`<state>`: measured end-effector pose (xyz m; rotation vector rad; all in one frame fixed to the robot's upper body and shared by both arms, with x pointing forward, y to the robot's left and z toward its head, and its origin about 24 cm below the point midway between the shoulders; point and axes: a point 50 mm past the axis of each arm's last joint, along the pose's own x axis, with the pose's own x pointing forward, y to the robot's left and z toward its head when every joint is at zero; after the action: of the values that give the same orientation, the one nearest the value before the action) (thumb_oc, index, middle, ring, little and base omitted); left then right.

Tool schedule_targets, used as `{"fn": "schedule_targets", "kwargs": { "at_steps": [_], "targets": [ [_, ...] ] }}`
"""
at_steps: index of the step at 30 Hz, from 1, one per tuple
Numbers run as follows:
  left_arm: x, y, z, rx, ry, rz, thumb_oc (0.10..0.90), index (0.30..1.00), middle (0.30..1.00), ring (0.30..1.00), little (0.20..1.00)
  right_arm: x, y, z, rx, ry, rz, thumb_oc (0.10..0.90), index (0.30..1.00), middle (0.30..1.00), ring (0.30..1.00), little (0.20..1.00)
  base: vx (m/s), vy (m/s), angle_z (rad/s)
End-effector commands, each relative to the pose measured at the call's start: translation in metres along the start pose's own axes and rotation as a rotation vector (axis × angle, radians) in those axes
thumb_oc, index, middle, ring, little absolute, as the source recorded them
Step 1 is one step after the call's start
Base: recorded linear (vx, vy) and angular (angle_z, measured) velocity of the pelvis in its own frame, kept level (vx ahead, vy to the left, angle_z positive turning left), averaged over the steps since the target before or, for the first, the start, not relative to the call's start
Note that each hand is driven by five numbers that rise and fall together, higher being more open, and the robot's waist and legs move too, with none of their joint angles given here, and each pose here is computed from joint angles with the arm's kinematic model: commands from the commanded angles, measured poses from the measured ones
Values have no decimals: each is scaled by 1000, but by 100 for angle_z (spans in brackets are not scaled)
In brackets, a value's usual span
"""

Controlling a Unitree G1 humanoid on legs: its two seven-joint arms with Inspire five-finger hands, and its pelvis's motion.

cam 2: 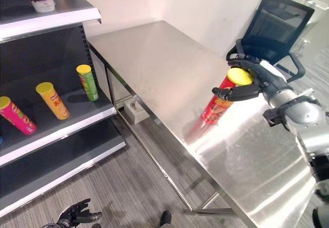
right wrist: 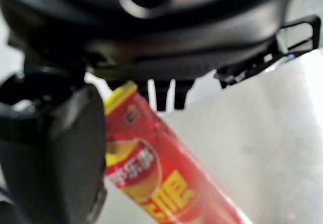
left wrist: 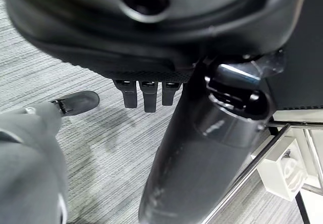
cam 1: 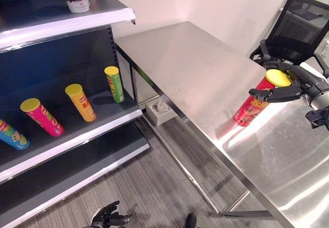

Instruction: Put the goods on the table back onto the shelves and tidy them up.

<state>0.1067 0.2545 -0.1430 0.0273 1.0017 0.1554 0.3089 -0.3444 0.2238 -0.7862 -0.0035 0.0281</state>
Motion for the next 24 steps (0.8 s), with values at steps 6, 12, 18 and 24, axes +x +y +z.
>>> {"fn": "schedule_targets", "kwargs": {
  "at_steps": [6, 12, 18, 24],
  "targets": [
    [6, 16, 34, 64, -77, 18, 800, 900, 900, 900, 900, -4, -49, 47, -155, -100, -140, 400, 300, 300, 300, 300, -1, 0, 1],
    [6, 18, 40, 36, -105, 36, 800, 900, 900, 900, 900, -5, -42, 69, -100, -260, -195, 400, 300, 300, 300, 300, -3, 1, 3],
    [5, 21, 47, 7, -147, 54, 800, 900, 900, 900, 900, -25, -36, 121, 212, -702, -254, 400, 300, 300, 300, 300, 21, -35, 8],
    [1, 30, 45, -56, -167, 89, 800, 900, 900, 900, 900, -53, -20, 190, 301, -1122, -237, 400, 300, 300, 300, 300, 17, -60, 26]
  ]
}}
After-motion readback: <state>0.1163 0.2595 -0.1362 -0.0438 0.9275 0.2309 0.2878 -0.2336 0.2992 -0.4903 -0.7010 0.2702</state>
